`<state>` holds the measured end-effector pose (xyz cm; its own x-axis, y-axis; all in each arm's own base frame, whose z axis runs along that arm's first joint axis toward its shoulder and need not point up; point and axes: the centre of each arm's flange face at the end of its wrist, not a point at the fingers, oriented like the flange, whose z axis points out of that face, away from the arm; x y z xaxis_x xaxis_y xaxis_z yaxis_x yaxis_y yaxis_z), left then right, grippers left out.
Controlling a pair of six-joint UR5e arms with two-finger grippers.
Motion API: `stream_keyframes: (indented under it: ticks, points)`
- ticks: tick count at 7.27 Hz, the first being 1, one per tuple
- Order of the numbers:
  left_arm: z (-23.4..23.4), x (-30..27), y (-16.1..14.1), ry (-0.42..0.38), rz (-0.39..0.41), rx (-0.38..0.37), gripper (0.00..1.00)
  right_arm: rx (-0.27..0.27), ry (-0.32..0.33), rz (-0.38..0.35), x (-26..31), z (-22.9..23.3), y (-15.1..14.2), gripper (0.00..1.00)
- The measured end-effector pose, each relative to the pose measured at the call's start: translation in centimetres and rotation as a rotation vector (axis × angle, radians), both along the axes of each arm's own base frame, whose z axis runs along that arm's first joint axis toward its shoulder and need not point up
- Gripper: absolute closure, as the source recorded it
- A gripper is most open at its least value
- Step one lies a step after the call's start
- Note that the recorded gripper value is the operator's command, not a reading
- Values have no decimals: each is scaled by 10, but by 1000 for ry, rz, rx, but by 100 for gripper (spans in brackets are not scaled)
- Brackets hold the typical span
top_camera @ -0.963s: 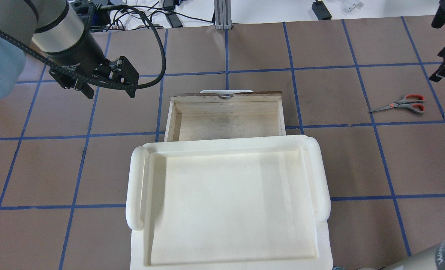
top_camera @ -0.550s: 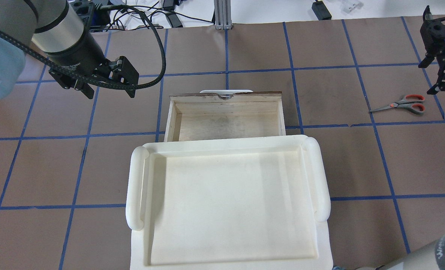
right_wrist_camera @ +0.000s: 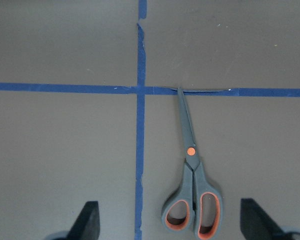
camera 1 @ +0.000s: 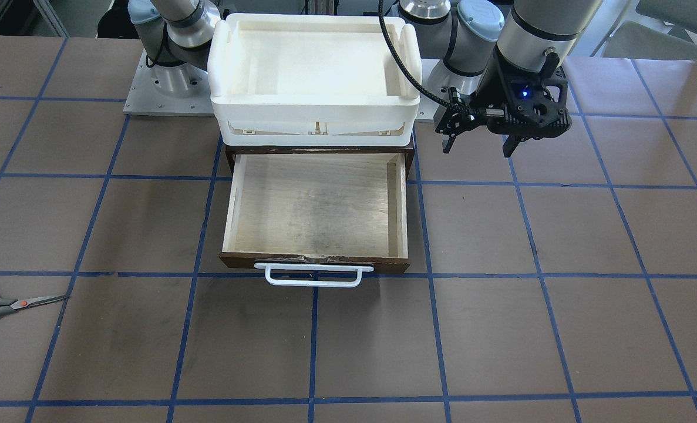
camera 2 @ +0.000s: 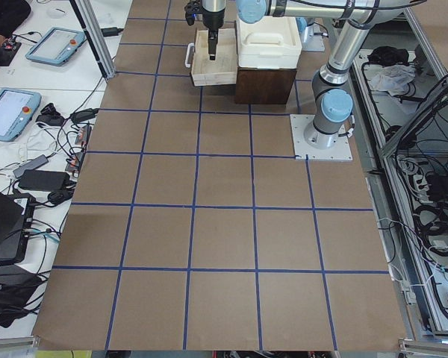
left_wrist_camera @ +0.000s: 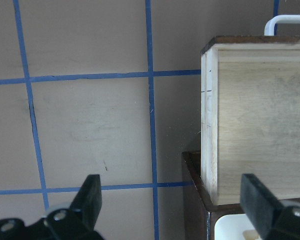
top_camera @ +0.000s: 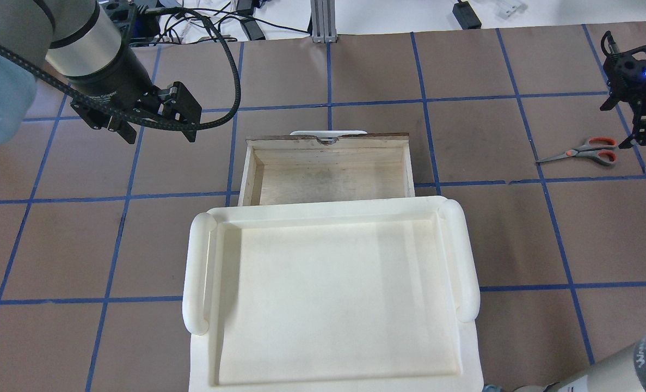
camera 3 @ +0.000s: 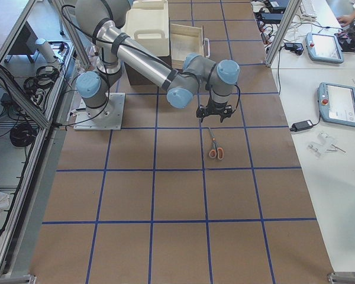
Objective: Put scissors in drawer and close it
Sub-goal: 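Lower the right gripper over the scissors and align with the handles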
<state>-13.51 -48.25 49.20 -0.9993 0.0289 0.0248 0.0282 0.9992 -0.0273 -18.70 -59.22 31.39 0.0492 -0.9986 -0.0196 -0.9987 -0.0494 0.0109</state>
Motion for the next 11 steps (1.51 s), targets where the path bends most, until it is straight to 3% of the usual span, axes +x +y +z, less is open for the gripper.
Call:
stream_keyframes:
  ticks: [2,4,6,11]
  points:
    - [0,0,0,0,0,0,0,-33,11,88,-18,-29,3,1]
    - [0,0,0,0,0,0,0,-17,3,141,-43,-59,4,1]
    - [0,0,0,0,1,0,0,-10,-12,125,-56,-92,-1,1]
    - [0,0,0,1,1,0,0,-39,-82,38,-56,-115,-17,1]
